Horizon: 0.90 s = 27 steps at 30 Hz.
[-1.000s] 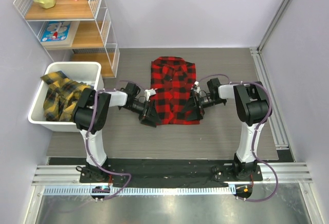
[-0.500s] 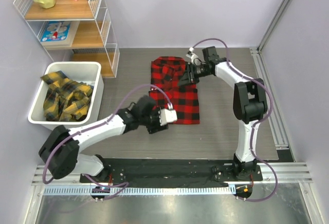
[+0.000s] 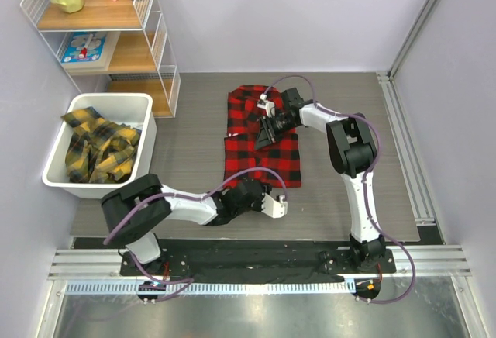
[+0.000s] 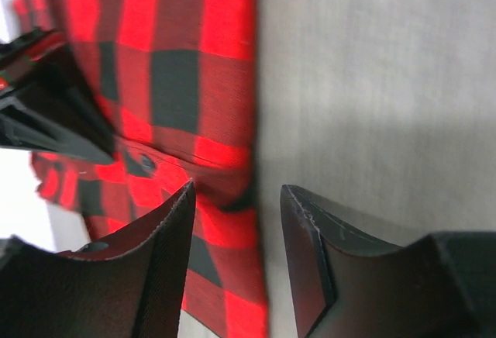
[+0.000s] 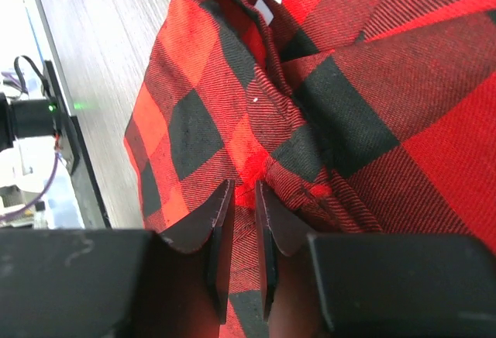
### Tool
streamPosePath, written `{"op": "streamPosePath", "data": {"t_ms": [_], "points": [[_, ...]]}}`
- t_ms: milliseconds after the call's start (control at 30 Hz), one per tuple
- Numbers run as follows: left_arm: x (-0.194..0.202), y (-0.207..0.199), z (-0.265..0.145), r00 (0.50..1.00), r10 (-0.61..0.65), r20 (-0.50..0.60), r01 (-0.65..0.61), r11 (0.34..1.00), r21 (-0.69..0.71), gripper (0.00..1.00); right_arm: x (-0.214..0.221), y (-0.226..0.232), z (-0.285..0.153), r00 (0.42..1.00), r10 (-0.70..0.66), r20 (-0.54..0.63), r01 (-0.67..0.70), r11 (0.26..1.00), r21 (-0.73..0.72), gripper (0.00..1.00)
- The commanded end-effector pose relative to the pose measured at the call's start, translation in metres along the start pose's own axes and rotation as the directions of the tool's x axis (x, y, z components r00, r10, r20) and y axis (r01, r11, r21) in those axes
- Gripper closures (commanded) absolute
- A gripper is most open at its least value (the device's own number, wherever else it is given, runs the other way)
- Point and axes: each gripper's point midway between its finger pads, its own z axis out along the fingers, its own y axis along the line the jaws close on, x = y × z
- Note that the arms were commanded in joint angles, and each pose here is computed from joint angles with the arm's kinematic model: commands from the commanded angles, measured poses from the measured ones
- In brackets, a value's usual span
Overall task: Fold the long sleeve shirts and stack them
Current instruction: Fold the shirt
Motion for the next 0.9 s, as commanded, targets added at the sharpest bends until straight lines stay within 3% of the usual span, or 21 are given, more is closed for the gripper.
{"op": "streamPosePath", "data": {"t_ms": [0, 100, 167, 200, 233, 400, 433, 467, 500, 533, 567, 633, 667, 867], "points": [[0.024, -0.002, 0.017, 0.995, 0.045, -0.089, -0.051, 0.997, -0.064, 0.51, 0.02, -0.028, 0.007, 0.997, -0.059, -0.044, 0.061, 0.997, 0.048, 0.77], [0.022, -0.001, 0.019, 0.994, 0.045, -0.097, -0.051, 0.997, -0.057, 0.62, 0.029, -0.031, 0.008, 0.997, -0.045, -0.061, 0.048, 0.998, 0.042, 0.77], [0.022, -0.004, 0.016, 0.994, 0.044, -0.101, -0.046, 0.999, -0.023, 0.76, 0.036, -0.028, 0.008, 0.997, -0.037, -0.07, 0.04, 0.999, 0.033, 0.77], [0.013, 0.004, 0.012, 0.996, 0.038, -0.082, -0.04, 0.999, -0.028, 0.95, 0.038, -0.026, 0.008, 0.997, -0.039, -0.073, 0.041, 0.999, 0.031, 0.77], [0.01, 0.004, 0.01, 0.997, 0.014, -0.073, -0.015, 1.0, -0.013, 1.0, 0.039, -0.024, 0.007, 0.996, -0.039, -0.074, 0.041, 0.999, 0.028, 0.77], [-0.006, -0.001, -0.024, 0.985, -0.143, -0.096, 0.161, 0.963, 0.216, 1.0, 0.047, -0.009, 0.001, 0.996, -0.047, -0.081, 0.048, 0.999, 0.011, 0.77], [-0.026, 0.014, -0.034, 0.979, -0.197, -0.052, 0.204, 0.956, 0.211, 1.0, 0.054, -0.003, 0.0, 0.995, -0.043, -0.089, 0.043, 0.999, -0.001, 0.77], [-0.029, -0.005, -0.048, 0.976, -0.206, -0.064, 0.216, 0.919, 0.33, 1.0, 0.057, 0.001, -0.001, 0.995, -0.042, -0.091, 0.042, 0.999, -0.005, 0.77], [-0.037, -0.005, -0.054, 0.973, -0.225, -0.052, 0.229, 0.904, 0.362, 1.0, 0.068, 0.004, -0.001, 0.994, -0.026, -0.107, 0.025, 1.0, -0.012, 0.77], [-0.054, 0.011, -0.062, 0.965, -0.261, -0.019, 0.251, 0.901, 0.354, 1.0, 0.073, 0.011, 0.0, 0.993, -0.024, -0.116, 0.021, 0.999, -0.028, 0.77], [-0.065, 0.002, -0.072, 0.954, -0.3, -0.012, 0.275, 0.856, 0.437, 1.0, 0.073, 0.019, -0.004, 0.993, -0.032, -0.111, 0.028, 0.999, -0.035, 0.77], [-0.06, -0.007, -0.092, 0.94, -0.323, -0.108, 0.331, 0.794, 0.51, 1.0, 0.09, 0.031, -0.006, 0.991, -0.012, -0.137, 0.004, 0.998, -0.057, 0.77], [-0.073, 0.004, -0.1, 0.934, -0.347, -0.085, 0.336, 0.773, 0.538, 1.0, 0.091, 0.044, -0.008, 0.99, -0.031, -0.136, 0.021, 0.997, -0.074, 0.77], [-0.071, 0.026, -0.117, 0.89, -0.418, -0.182, 0.426, 0.621, 0.658, 1.0, 0.118, 0.094, -0.012, 0.983, -0.015, -0.184, -0.016, 0.987, -0.162, 0.77]]}}
